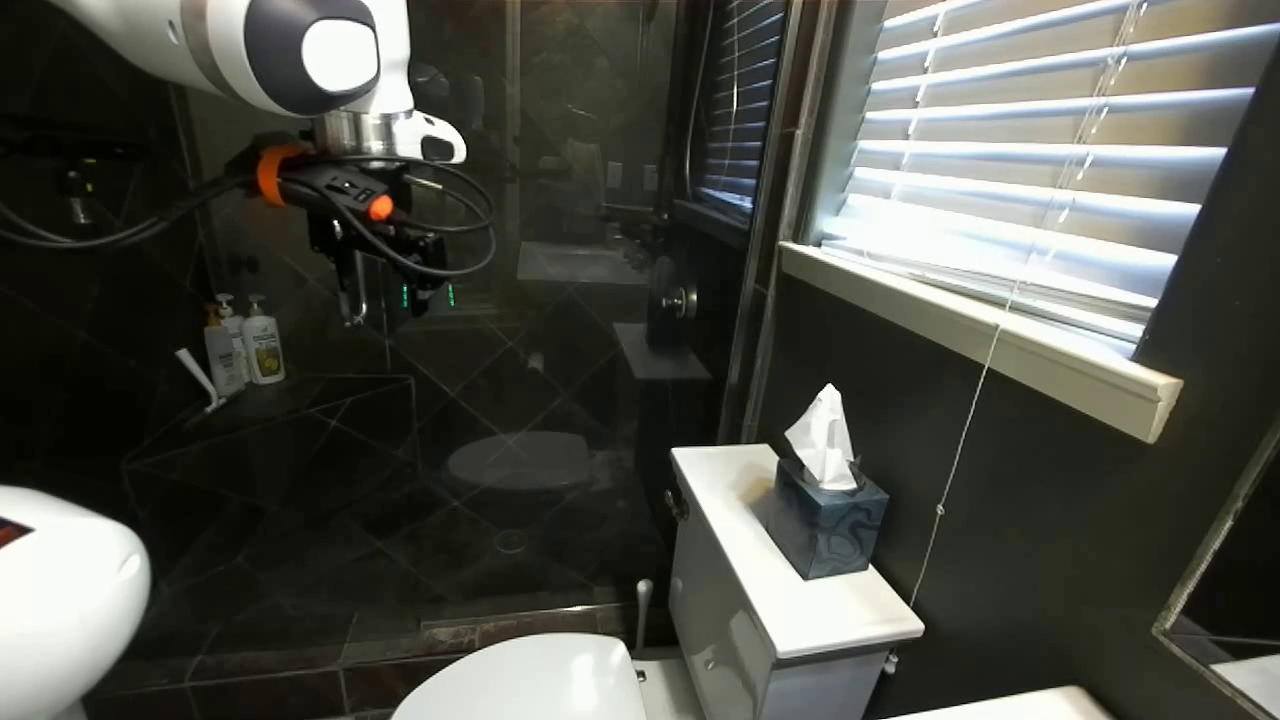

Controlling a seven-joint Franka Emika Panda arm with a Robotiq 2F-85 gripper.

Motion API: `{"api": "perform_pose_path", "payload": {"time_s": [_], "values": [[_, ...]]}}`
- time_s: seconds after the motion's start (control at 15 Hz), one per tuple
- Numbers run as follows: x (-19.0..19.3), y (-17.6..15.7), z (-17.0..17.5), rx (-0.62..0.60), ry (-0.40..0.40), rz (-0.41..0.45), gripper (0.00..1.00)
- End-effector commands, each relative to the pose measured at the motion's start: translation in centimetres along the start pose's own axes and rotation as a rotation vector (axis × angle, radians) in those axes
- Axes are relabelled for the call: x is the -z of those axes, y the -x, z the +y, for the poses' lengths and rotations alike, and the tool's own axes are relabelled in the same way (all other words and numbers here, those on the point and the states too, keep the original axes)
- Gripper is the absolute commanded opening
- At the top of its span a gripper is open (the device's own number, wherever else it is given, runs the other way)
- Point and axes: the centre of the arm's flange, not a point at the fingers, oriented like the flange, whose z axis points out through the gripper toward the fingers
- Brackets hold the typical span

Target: Open the blinds

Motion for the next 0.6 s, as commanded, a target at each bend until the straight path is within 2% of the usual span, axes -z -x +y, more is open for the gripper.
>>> {"api": "perform_pose_path", "payload": {"time_s": [0.0, 0.33, 0.53], "values": [[2.1, -4.1, 1.3, -0.168, 0.033, 0.108, 1.0], [7.0, -11.4, 6.8, -0.392, 0.06, 0.275, 1.0], [10.5, -14.4, 11.4, -0.518, 0.084, 0.387, 1.0]]}}
